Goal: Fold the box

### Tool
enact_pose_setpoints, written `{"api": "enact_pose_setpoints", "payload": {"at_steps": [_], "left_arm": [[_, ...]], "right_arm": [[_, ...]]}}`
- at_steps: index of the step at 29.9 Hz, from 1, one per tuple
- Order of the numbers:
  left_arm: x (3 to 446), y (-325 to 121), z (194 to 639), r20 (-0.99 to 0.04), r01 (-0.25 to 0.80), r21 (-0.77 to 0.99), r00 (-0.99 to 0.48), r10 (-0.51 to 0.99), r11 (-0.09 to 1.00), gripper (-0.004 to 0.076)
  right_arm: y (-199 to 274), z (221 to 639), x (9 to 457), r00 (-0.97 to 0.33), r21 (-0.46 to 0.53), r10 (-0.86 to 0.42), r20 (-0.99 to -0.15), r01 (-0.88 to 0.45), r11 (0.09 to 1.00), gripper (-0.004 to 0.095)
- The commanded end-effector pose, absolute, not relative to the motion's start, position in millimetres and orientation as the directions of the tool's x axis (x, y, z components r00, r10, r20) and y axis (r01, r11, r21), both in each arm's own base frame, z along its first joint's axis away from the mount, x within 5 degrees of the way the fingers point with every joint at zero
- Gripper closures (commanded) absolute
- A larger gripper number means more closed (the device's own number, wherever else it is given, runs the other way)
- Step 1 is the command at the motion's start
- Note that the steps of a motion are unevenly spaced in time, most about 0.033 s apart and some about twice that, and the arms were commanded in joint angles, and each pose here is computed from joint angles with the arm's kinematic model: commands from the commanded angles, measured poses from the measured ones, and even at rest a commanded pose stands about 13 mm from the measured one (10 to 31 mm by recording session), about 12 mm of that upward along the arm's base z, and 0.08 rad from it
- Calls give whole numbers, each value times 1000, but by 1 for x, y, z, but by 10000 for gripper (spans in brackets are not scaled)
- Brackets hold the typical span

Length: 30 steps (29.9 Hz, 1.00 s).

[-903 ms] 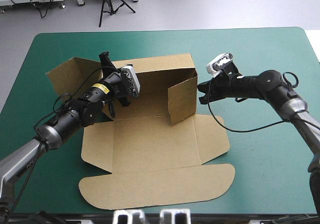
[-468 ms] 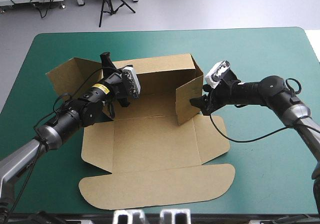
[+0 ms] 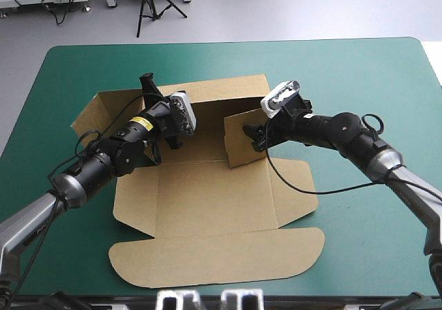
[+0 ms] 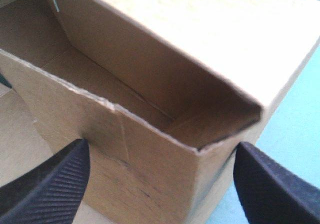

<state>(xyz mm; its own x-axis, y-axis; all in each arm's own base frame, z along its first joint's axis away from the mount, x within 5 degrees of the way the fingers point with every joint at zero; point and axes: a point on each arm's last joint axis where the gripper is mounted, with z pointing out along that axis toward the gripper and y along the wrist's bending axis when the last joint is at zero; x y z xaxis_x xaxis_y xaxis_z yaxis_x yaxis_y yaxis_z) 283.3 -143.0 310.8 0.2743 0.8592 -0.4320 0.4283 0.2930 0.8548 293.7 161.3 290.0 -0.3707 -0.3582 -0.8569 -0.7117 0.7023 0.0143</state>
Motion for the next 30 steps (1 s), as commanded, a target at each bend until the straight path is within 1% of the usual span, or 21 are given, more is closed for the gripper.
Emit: {"api": "enact_pose_setpoints", "payload": {"at_steps": [1, 5, 7, 8, 10, 12, 13, 15, 19, 21, 22, 25, 28, 30], "left_arm": [[278, -147, 318, -486, 458, 823, 263, 834, 335, 733], [277, -147, 316, -484, 479, 816, 257, 837, 324, 733], [275, -147, 312, -473, 516, 803, 250, 844, 298, 733], [274, -147, 310, -469, 534, 796, 246, 848, 285, 733], [273, -148, 308, -466, 557, 785, 240, 852, 272, 733], [273, -148, 307, -465, 566, 780, 238, 853, 267, 733], [272, -148, 306, -464, 568, 779, 237, 853, 266, 733], [272, -148, 305, -463, 579, 773, 234, 855, 260, 733], [268, -148, 298, -452, 644, 732, 216, 866, 221, 733], [267, -148, 298, -451, 647, 730, 215, 866, 219, 733], [267, -148, 298, -451, 646, 731, 216, 866, 220, 733], [267, -149, 298, -451, 647, 731, 219, 865, 217, 733], [263, -154, 298, -445, 656, 730, 239, 863, 195, 733], [260, -159, 298, -444, 658, 731, 256, 859, 181, 731]], "right_arm": [[163, 317, 295, -313, -6, -262, -913, -631, 775, 193], [160, 318, 301, -297, -23, -228, -927, -563, 826, 193], [159, 316, 304, -298, -26, -222, -929, -544, 839, 217], [159, 316, 304, -295, -29, -222, -929, -541, 840, 253], [159, 316, 304, -285, -51, -245, -927, -550, 833, 330], [159, 316, 303, -272, -79, -273, -923, -561, 824, 378], [160, 315, 303, -270, -87, -286, -919, -570, 817, 389], [161, 313, 301, -285, -74, -295, -912, -592, 802, 395], [164, 311, 298, -302, -58, -307, -903, -621, 781, 400], [164, 311, 298, -304, -56, -308, -901, -625, 779, 460], [164, 310, 297, -307, -52, -311, -899, -631, 774, 513], [166, 309, 295, -305, -59, -341, -889, -663, 746, 729], [167, 308, 293, -296, -70, -360, -885, -679, 731, 908], [167, 308, 293, -296, -70, -360, -885, -679, 731, 924]]}}
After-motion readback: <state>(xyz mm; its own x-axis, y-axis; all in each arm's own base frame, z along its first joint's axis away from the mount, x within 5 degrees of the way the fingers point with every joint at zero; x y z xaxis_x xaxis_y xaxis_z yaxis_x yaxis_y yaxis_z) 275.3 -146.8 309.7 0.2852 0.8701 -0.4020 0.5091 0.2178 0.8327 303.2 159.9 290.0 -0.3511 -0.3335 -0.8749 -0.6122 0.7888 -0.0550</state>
